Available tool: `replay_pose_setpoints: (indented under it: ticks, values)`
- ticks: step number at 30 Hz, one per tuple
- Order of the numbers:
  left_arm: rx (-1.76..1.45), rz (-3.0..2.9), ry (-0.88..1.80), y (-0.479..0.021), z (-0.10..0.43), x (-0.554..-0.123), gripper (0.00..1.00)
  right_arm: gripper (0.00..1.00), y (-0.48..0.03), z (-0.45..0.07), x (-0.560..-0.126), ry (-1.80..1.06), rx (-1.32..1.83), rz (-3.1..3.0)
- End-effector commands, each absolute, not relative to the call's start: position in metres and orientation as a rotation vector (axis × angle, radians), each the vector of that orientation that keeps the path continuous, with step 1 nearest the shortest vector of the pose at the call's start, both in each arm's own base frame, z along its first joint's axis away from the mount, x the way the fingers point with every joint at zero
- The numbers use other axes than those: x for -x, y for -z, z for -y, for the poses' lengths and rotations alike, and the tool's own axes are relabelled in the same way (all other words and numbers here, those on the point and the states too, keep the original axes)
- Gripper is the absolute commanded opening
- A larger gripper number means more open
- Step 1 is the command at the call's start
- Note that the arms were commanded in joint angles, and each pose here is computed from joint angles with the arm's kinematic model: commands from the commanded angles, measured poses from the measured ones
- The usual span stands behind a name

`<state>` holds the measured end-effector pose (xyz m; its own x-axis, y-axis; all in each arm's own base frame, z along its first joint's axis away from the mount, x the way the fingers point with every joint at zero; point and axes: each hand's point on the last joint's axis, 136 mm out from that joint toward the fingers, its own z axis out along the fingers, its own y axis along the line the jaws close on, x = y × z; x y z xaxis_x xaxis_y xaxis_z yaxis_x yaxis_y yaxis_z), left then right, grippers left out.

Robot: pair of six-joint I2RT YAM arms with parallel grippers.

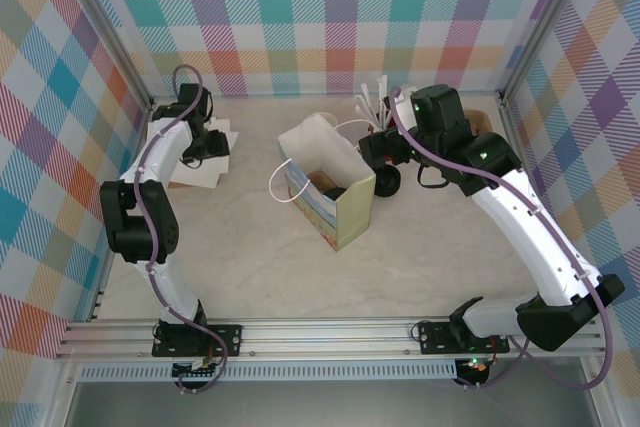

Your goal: Pack the takeout coffee

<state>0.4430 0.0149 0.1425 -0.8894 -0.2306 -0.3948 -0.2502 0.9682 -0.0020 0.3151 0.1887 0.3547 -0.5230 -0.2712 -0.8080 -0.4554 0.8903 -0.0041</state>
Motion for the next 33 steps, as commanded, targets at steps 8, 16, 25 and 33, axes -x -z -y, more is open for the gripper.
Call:
replay_pose_setpoints:
  ticks: [8,16,25,33]
  values:
    - [0.675,-2.526,-0.013,-0.171,-0.118,-0.457,0.79,1.00,-0.352,-0.189,-0.319,-0.259,0.515,-2.150]
    - [0.689,-2.480,0.051,-0.163,-0.172,-0.479,0.80,1.00,-0.354,-0.190,-0.321,-0.252,0.522,-2.145]
    - [0.535,-2.582,0.065,-0.135,-0.177,-0.507,0.78,1.00,-0.351,-0.186,-0.320,-0.233,0.512,-2.160]
    - [0.495,-2.610,0.132,-0.126,-0.171,-0.516,0.66,1.00,-0.349,-0.188,-0.322,-0.236,0.513,-2.167]
